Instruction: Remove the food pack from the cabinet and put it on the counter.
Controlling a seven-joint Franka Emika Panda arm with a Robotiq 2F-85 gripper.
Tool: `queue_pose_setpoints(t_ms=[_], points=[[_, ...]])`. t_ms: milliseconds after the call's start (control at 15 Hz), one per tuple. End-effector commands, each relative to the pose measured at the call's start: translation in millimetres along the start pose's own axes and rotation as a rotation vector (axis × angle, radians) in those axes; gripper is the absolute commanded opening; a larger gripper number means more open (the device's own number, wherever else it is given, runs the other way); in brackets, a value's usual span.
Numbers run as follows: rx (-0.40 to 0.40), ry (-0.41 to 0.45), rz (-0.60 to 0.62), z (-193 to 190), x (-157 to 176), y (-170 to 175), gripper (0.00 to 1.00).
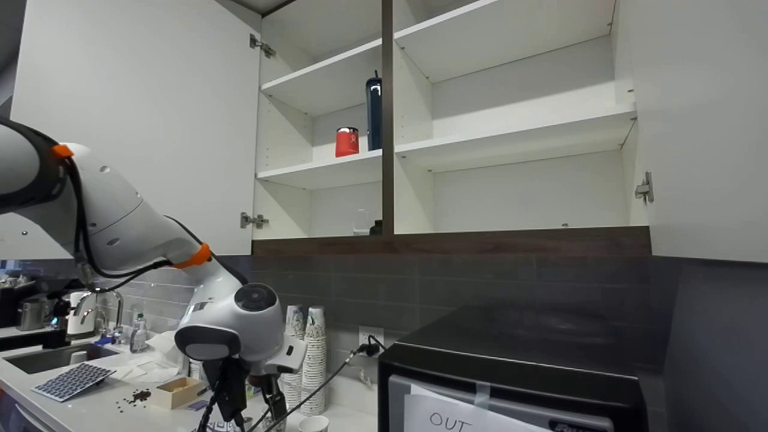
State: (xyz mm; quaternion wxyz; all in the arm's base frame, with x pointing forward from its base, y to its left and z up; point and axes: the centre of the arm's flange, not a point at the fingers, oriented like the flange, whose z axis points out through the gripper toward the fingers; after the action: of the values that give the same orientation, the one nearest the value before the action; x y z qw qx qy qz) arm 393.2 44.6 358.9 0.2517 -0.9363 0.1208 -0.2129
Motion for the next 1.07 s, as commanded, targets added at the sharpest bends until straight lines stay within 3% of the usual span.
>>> queue_pose_setpoints(t_ms=[0, 267, 600, 1000], points=[[-0.002, -0.001, 0.005, 1, 0, 3, 1.0], [-0.007, 0.025, 0.02, 3, -1, 4, 1.0], [-0.101, -0.067, -0.261, 15, -20, -21, 1.0], [-0.222, -0.035, -0.489, 28, -33, -34, 1.0]])
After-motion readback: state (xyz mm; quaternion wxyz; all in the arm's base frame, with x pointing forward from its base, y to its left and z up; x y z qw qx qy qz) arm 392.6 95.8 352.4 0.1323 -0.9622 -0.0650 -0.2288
